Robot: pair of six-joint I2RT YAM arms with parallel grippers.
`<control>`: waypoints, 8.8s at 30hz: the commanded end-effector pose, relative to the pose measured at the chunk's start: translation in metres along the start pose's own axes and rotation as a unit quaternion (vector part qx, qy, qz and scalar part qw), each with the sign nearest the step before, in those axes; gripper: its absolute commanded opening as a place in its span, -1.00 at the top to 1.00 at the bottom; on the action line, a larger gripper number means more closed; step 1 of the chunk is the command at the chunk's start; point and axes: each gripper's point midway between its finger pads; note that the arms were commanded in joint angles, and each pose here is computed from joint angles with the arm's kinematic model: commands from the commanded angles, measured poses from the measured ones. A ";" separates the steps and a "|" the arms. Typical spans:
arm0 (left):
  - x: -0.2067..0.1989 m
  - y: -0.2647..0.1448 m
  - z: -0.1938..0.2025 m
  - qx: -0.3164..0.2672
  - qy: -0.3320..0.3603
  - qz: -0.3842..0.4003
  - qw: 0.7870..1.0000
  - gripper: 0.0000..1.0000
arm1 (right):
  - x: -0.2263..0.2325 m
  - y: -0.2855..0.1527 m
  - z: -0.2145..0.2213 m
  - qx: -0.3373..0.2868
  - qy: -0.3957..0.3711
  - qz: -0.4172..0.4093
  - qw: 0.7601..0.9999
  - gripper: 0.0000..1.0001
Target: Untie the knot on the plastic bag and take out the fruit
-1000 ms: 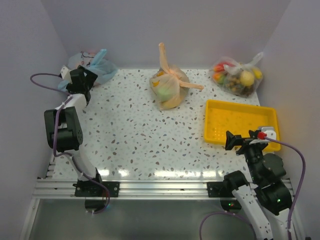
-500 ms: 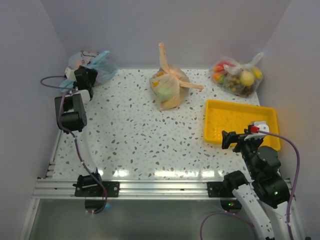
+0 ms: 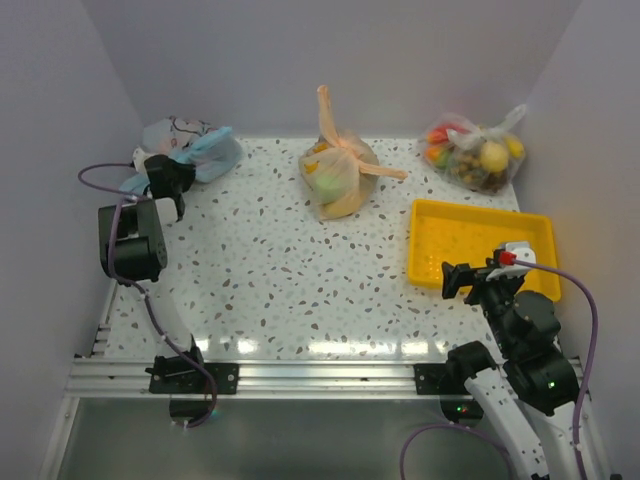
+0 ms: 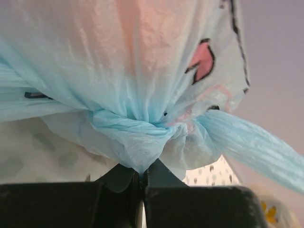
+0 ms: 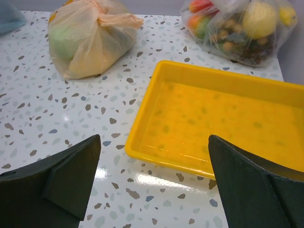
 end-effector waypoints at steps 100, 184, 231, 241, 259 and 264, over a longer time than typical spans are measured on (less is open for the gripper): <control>-0.108 -0.381 0.190 0.280 0.373 0.158 0.870 1.00 | 0.207 0.087 0.180 0.289 -0.038 -0.135 0.947 1.00; -0.046 -0.369 0.131 0.253 0.396 0.098 0.878 1.00 | 0.244 0.138 0.178 0.145 -0.195 -0.103 0.965 0.43; -0.191 -0.380 0.145 0.130 0.402 0.230 0.877 -0.75 | 0.253 0.086 0.001 0.134 0.040 -0.244 0.960 1.00; -0.187 -0.349 0.150 0.095 0.438 0.175 0.877 -0.70 | 0.256 0.079 -0.007 0.129 0.049 -0.258 0.956 1.00; -0.077 -0.298 0.088 0.088 0.486 -0.052 0.868 -0.47 | 0.181 0.113 -0.008 0.097 0.059 -0.095 0.989 1.00; -0.050 -0.305 0.064 0.091 0.511 -0.091 0.850 -0.46 | 0.146 0.138 -0.009 0.100 0.086 -0.033 0.991 1.00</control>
Point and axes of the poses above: each gripper's point midway between its finger pads, its own y axis out along the fingers, its own x axis along the line the jaws close on, z = x × y, and after that the axes turned 12 degrees about y, right-handed
